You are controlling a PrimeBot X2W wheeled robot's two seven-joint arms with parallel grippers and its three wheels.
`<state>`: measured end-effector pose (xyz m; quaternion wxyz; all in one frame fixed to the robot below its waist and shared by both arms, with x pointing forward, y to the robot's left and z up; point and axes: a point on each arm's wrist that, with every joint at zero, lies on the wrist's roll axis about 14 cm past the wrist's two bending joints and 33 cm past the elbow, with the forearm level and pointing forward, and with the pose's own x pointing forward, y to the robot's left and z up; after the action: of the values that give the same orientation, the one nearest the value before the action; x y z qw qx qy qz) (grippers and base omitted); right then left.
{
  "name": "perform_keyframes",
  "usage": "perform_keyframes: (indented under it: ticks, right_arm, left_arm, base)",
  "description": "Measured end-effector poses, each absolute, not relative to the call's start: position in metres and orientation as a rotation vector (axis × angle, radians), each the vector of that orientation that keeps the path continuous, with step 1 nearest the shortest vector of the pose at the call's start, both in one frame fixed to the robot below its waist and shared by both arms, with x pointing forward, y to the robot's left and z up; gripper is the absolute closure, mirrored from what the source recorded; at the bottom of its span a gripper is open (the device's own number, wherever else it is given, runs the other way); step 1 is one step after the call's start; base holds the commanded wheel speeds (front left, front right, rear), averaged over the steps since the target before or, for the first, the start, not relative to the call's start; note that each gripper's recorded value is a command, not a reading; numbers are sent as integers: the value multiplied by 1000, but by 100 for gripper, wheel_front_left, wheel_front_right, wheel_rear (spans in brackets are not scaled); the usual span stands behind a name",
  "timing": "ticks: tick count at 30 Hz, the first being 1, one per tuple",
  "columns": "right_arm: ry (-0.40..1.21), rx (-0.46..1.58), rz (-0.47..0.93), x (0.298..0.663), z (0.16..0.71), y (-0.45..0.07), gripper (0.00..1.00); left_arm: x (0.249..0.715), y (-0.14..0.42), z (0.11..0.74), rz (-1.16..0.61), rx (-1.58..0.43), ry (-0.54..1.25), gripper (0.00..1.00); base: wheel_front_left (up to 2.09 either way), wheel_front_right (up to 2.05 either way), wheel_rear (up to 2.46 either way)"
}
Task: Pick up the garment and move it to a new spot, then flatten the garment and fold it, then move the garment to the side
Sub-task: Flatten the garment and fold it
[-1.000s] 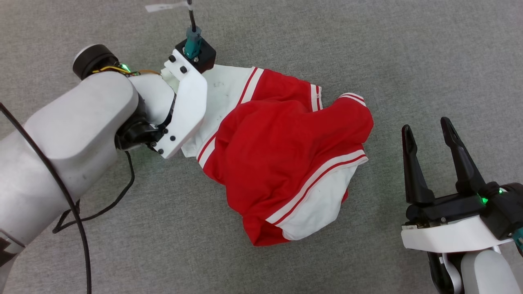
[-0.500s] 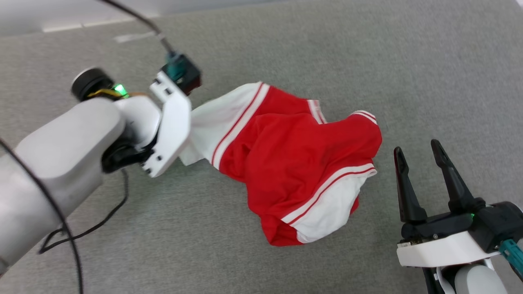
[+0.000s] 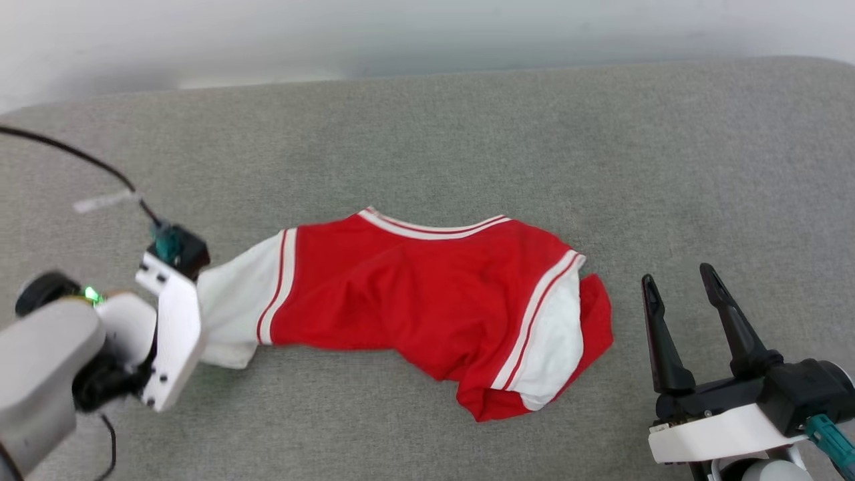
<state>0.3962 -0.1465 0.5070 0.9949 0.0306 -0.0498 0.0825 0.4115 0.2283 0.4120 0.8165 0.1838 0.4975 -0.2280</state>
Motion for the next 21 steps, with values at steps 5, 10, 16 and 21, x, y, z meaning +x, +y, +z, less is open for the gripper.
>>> perform_keyframes:
  ticks: [5, 10, 16, 21]
  right_arm:
    - [-111, 63, 174, 394, 511, -144, 0]
    - [-149, 53, 173, 394, 524, -145, 0]
    - [-292, 0, 159, 410, 570, -151, 0]
    - [-423, -76, 181, 426, 613, -141, 0]
  left_arm:
    - [375, 230, 390, -476, 332, 1121, 100]
    - [397, 223, 406, -428, 327, 922, 0]
    - [436, 216, 464, -344, 290, 541, 0]
    - [438, 210, 496, -271, 226, 304, 0]
  base:
    - [0, 0, 0]
    - [0, 0, 0]
    - [0, 0, 0]
    - [0, 0, 0]
